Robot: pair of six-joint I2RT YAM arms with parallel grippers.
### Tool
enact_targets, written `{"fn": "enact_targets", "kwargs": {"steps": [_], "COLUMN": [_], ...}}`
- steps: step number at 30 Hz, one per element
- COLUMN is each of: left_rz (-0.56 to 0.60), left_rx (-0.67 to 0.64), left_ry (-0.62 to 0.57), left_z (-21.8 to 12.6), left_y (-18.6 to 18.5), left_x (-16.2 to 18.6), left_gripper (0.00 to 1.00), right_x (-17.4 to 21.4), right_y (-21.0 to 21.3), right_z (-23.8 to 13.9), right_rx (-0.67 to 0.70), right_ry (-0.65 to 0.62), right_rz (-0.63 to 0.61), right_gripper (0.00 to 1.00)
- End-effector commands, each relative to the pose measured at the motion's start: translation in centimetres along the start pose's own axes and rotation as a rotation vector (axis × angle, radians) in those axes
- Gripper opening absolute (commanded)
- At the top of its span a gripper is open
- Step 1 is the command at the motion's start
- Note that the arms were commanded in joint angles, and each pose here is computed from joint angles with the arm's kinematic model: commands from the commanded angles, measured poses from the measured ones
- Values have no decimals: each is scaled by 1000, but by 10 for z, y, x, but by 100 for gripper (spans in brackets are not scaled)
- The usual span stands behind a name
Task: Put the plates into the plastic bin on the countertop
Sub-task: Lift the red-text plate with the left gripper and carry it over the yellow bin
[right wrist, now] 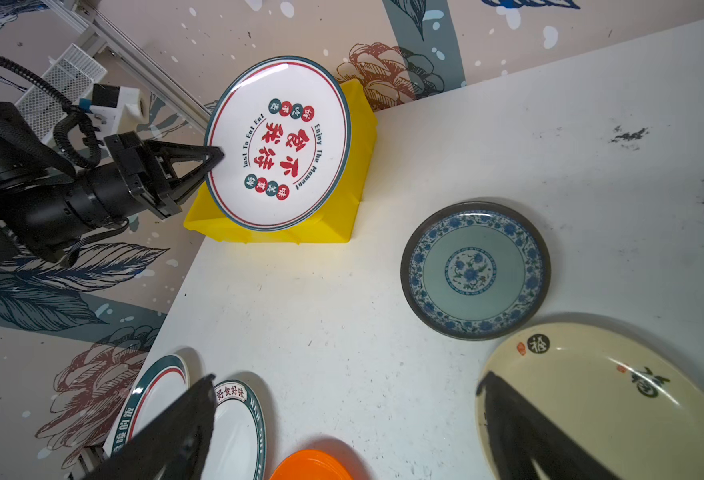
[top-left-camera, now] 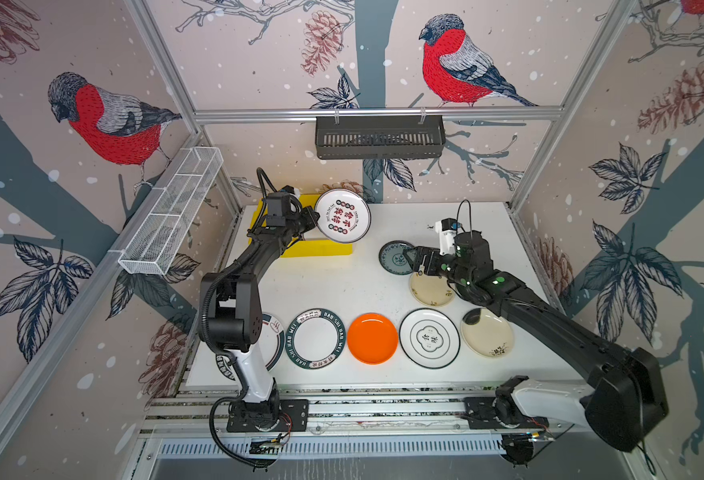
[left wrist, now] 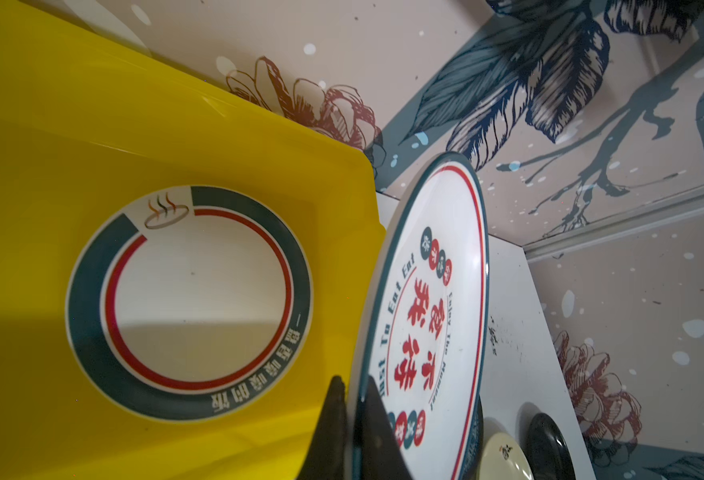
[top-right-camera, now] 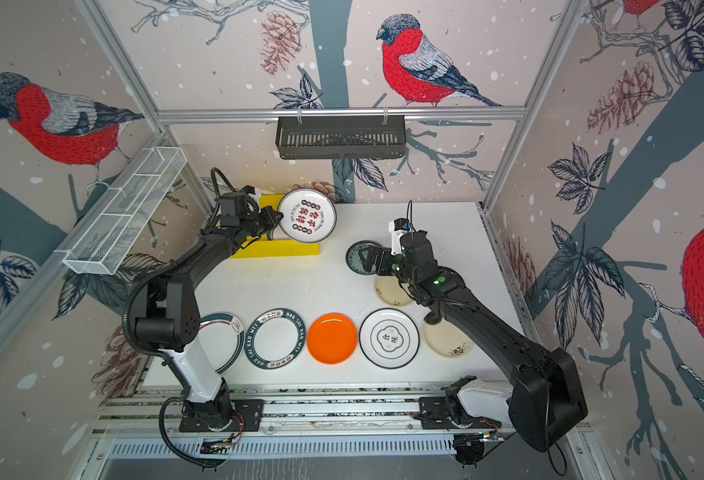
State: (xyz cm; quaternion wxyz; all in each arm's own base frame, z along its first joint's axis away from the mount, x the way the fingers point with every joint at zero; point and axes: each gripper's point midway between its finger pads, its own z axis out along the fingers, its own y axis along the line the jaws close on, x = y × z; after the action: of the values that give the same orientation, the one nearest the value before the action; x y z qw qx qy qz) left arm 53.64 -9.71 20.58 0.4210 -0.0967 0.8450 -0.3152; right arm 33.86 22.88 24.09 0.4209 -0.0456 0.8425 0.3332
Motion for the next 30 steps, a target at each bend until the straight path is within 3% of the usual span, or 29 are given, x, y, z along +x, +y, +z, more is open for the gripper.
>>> {"fn": "enact_targets", "kwargs": {"steps": [1,7,17,30], "left_rz": [-26,-84,-86,-115], "left_rx": [27,-53,-223,-302], "left_ry": [-67,-99,-161,-63], "left_z": [2,9,18,59], "left_y": [5,48,93,130], "left_x": [-26,-35,-39,-30], "left_gripper": [0,0,0,0], "right_x": [-1,1,9,9], "right_y": [0,-6,-11,-14], "right_z": [6,7,13,5], "right_rx": [-8,3,-2,15], "right_ry": [7,12,47,28], "right_rz": [0,19,53,69], "right_gripper": [100,100,100,100]}}
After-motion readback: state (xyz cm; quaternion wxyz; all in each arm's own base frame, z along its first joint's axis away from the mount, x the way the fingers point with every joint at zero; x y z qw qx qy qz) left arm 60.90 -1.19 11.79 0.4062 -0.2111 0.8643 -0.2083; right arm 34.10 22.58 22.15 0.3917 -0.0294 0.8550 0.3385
